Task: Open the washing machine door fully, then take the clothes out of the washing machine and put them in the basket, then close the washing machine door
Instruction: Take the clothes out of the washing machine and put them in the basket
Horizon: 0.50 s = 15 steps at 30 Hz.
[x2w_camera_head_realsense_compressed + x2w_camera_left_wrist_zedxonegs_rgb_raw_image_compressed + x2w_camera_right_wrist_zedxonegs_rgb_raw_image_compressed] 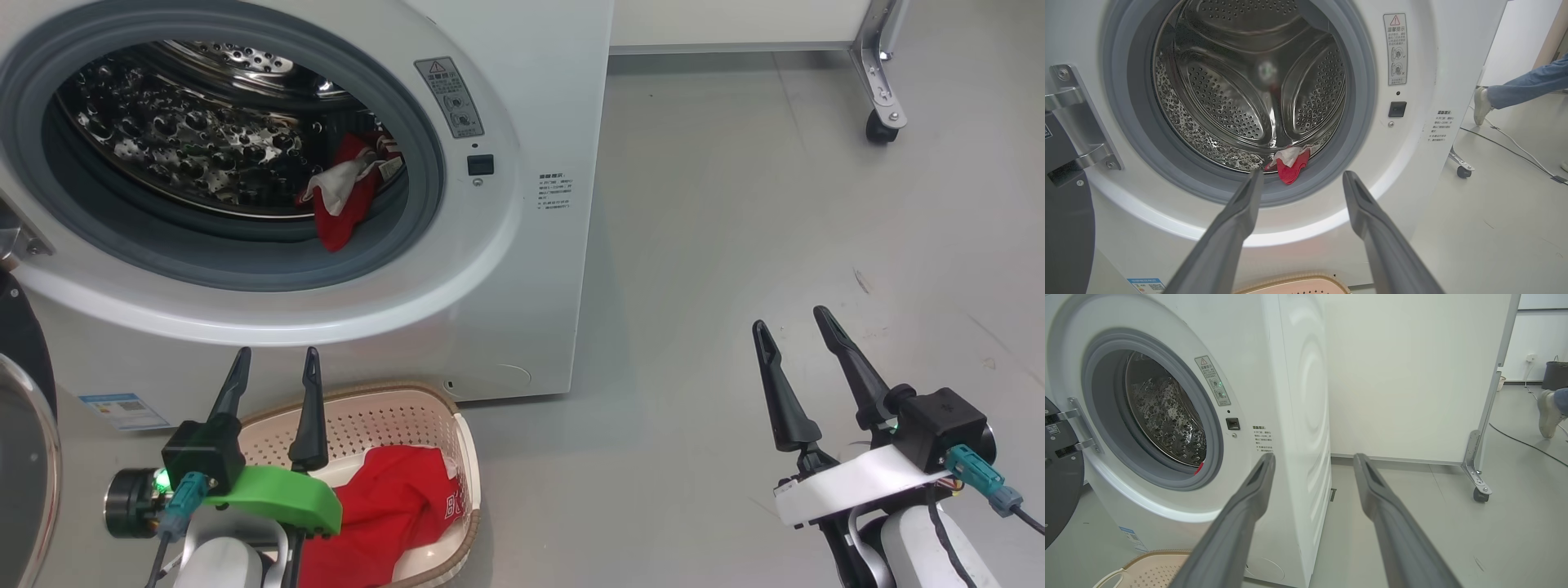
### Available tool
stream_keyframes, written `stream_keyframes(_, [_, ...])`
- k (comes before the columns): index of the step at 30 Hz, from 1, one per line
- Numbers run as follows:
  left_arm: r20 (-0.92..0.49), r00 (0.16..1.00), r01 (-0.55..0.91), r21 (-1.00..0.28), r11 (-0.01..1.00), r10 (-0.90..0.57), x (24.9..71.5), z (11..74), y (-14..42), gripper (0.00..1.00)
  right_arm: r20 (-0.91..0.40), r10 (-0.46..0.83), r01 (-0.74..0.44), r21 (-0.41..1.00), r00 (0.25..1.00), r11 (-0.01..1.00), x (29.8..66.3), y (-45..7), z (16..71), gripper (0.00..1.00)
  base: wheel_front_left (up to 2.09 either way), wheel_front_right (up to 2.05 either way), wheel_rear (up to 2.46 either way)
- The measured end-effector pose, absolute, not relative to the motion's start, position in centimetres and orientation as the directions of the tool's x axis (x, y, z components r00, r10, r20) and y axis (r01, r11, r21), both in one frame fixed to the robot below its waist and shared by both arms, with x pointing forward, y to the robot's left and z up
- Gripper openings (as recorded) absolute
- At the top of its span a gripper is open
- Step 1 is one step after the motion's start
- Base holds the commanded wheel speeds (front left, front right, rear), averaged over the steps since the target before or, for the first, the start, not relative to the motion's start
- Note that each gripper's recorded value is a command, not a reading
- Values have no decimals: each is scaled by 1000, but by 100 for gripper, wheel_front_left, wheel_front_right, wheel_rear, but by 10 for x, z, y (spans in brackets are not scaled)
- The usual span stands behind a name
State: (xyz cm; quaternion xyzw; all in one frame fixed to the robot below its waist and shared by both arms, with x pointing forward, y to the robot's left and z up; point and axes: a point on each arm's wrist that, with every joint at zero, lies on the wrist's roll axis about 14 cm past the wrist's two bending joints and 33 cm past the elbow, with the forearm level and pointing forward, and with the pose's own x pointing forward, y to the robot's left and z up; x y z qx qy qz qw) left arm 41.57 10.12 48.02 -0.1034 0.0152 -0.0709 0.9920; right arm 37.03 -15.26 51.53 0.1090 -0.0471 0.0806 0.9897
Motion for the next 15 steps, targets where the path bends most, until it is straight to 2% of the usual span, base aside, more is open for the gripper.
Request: stream_keyframes(15, [-14, 991, 127, -217, 968, -133, 416, 481, 101, 100, 110, 148, -168, 209, 983, 963, 371, -153, 515, 100, 0, 0, 0])
